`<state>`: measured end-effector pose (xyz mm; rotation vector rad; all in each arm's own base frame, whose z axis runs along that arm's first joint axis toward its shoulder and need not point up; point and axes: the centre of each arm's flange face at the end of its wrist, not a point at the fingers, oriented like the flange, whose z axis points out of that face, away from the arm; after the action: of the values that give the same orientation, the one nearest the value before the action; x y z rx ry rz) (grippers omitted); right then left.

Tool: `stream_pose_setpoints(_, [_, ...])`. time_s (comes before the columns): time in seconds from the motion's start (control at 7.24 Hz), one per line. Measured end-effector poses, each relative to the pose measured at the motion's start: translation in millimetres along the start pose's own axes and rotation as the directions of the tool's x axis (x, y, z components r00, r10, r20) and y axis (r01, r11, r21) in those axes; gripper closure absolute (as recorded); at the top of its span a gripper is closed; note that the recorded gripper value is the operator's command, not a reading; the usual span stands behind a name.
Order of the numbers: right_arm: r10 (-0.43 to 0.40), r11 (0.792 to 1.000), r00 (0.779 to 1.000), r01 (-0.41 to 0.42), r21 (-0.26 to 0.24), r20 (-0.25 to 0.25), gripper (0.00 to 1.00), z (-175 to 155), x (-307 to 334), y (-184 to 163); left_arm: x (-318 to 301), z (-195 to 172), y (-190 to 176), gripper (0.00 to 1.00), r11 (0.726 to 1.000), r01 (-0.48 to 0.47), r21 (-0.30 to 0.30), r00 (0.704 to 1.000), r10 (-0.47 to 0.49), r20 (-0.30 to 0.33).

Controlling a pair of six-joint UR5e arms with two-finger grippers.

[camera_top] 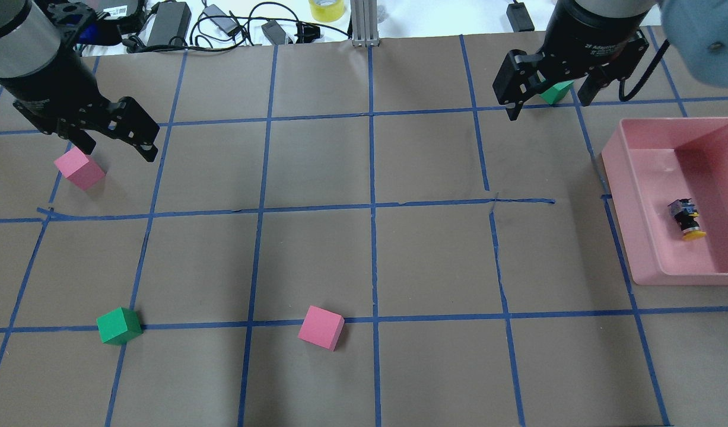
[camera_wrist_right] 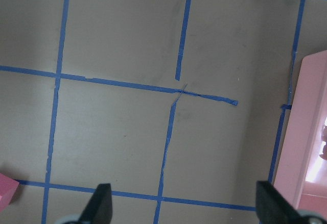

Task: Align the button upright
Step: 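Move the right gripper over the pink tray toward the black button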

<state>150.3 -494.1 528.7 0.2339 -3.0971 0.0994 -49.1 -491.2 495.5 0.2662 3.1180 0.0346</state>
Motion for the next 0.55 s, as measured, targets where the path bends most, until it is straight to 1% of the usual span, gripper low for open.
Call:
stream_pose_setpoints(0.41, [0.01, 1.0, 1.0, -0.01, -0.014, 0.017, 0.0, 12.1, 1.0, -3.6, 0.2, 2.1, -0.1, 0.0, 1.0, -0.001, -0.001, 1.0, 0.001, -0.003])
stream_pose_setpoints(0.55, [0.027, 0.999, 0.999, -0.027, -0.03, 0.022, 0.0, 22.9, 10.4, -11.0, 0.4, 3.1, -0.3, 0.0, 1.0, -0.001, -0.003, 1.0, 0.001, -0.005])
